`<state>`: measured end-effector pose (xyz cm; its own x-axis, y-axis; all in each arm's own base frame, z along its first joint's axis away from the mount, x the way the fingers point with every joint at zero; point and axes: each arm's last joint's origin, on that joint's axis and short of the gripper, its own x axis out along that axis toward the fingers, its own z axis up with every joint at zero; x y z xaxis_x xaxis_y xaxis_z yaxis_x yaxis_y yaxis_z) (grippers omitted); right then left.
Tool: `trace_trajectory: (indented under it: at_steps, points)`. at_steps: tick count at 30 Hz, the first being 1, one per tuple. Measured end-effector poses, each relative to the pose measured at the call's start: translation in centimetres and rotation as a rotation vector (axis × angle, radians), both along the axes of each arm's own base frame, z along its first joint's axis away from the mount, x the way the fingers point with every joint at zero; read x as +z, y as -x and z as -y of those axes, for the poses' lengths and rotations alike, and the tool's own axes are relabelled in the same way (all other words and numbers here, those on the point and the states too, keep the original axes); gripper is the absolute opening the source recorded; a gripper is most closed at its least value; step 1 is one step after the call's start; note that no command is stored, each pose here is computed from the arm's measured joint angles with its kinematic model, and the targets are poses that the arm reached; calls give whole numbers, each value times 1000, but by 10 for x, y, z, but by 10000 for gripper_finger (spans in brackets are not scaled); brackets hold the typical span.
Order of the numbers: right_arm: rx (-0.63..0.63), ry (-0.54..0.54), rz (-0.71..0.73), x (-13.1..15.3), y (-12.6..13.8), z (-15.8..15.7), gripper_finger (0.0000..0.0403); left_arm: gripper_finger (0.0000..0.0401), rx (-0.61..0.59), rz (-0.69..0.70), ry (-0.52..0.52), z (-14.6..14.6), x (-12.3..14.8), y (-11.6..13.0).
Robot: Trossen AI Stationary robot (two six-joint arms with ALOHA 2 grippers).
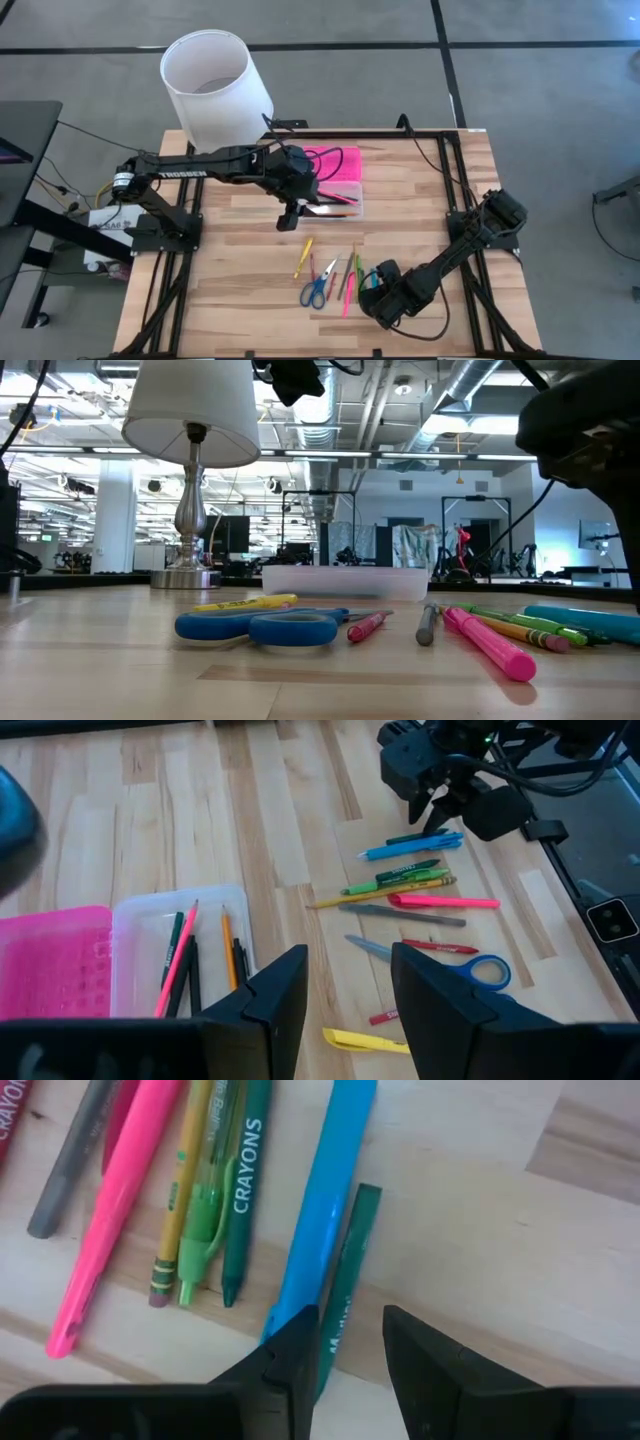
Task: Pick & place school supplies into a supply box
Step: Put the right green crayon into the pink supply box
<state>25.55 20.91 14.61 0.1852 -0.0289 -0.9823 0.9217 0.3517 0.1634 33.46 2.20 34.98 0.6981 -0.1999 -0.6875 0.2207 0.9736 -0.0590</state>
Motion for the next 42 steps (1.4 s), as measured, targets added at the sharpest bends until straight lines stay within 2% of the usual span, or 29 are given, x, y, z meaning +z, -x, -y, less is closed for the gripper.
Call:
trace_trajectory:
  at_steps: [11,19,23,30,32,35,42]
  points:
    - [-11,4,-29,-17,-7,-1,107,139,2,-1,-1,0,0,0]
    - [-34,-5,-71,-18,-7,3,105,139,6,-29,-2,0,-2,2]
    - [-44,-16,-94,-19,-8,6,84,139,17,-86,8,0,-6,6]
    - [-38,-6,-101,-19,-7,6,23,139,31,-186,11,1,-9,17]
    - [-38,-6,-100,-19,-7,6,9,139,46,-186,-7,0,-6,20]
    - [-38,-5,-101,-19,-7,6,11,139,97,-217,-69,-1,-5,26]
    - [-31,-1,-101,-19,-6,7,9,139,177,-365,-186,-5,-12,39]
